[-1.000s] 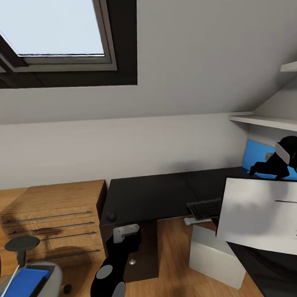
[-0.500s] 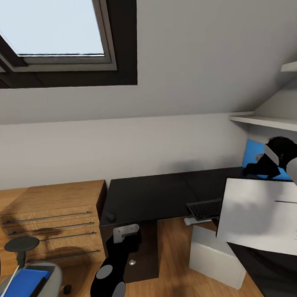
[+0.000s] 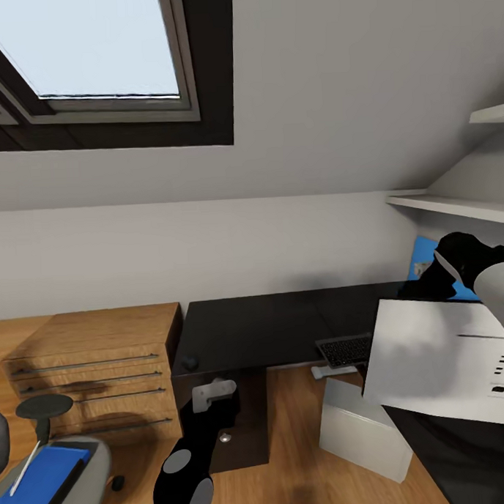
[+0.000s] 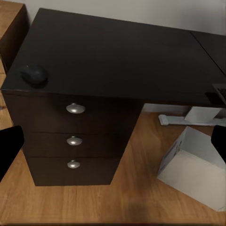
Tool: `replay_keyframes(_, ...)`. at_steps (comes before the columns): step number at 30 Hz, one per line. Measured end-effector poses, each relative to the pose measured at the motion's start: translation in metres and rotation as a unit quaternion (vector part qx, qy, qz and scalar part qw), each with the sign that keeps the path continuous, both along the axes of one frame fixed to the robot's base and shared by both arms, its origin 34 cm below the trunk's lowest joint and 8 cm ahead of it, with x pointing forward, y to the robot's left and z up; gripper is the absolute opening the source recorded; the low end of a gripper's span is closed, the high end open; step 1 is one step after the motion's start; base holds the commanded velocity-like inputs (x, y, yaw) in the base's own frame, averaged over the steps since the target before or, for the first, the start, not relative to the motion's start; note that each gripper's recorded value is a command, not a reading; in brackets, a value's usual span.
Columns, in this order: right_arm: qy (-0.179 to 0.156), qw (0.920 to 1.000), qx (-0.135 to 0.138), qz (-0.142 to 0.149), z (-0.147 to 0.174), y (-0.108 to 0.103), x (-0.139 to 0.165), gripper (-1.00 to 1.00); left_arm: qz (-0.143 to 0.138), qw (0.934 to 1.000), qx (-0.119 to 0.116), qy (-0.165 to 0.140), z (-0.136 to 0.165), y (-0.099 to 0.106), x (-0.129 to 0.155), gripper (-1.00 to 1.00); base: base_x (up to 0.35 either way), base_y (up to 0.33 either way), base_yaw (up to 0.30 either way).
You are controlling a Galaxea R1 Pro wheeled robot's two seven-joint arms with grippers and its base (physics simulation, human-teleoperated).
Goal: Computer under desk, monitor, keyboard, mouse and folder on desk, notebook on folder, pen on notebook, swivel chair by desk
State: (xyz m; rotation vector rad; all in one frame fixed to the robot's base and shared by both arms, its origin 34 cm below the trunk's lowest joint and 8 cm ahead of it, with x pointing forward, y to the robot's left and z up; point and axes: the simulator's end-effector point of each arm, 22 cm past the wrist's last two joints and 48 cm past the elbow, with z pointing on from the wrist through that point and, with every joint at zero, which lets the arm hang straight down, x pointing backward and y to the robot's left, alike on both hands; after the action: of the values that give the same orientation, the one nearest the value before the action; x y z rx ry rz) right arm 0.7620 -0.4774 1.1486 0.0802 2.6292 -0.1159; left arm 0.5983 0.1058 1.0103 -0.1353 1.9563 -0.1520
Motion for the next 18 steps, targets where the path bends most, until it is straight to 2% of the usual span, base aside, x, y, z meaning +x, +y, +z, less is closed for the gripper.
replay_keyframes(3,0.001,1.0,-0.001,0.001,-0.0004,0.0012,0.0007,1.0,-0.001,1.0,0.0,0.0,-0.0002,-0.0006,0.0,1.0,-0.253,0.0,0.0)
replay_keyframes(8,0.002,1.0,-0.005,0.003,-0.0002,0.0027,0.0009,1.0,-0.001,1.0,0.0,0.0,0.0001,-0.0007,-0.0002,1.0,-0.114,0.0,0.0)
replay_keyframes(18,0.005,0.9999,-0.013,0.003,-0.0008,0.0,0.0004,1.0,-0.001,1.0,0.0,0.0,-0.0002,-0.0009,0.0,1.0,-0.238,0.0,0.0)
